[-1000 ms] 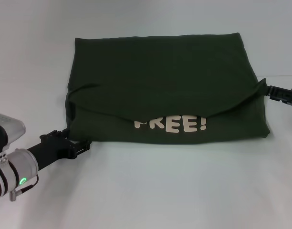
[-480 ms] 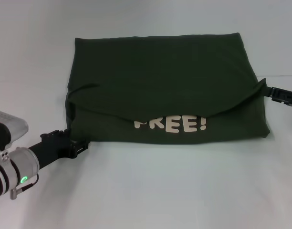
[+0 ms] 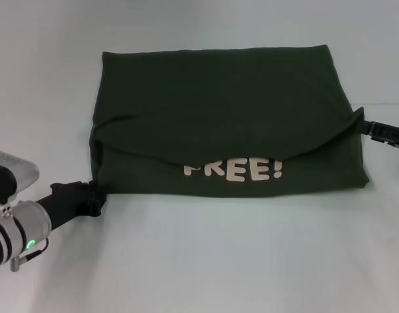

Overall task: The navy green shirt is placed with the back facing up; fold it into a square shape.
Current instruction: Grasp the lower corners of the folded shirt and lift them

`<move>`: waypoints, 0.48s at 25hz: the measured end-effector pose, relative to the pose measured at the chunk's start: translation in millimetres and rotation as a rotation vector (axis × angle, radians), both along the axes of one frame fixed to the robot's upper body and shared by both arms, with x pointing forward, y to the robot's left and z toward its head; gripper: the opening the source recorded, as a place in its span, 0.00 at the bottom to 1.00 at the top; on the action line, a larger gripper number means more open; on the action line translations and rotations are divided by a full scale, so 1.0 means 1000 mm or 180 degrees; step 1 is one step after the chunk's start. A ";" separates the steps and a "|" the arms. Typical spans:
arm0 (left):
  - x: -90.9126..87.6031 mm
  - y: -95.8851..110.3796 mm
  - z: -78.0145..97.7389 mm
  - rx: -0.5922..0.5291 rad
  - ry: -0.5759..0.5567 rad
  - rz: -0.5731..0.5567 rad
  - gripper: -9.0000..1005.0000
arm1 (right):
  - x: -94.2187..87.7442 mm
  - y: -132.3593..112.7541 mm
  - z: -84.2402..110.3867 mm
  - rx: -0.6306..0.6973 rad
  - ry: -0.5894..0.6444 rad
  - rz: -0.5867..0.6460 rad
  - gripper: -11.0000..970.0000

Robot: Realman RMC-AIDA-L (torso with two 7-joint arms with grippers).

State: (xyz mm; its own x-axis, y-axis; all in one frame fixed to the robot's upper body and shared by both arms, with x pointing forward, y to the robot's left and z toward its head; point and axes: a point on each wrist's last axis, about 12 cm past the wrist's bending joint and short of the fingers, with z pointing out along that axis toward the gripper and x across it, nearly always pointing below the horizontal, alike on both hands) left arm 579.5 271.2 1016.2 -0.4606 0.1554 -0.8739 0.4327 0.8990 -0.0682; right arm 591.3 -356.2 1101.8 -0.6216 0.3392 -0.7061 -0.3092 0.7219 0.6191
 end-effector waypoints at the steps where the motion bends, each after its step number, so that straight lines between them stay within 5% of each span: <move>1: 0.000 0.000 0.000 0.0007 0.0001 0.0004 0.26 | 0.000 0.000 0.000 0.0001 -0.0001 -0.0001 0.73; 12: 0.003 0.000 0.003 0.0006 -0.0028 -0.0015 0.03 | -0.002 -0.002 0.000 -0.0024 0.0016 0.0018 0.72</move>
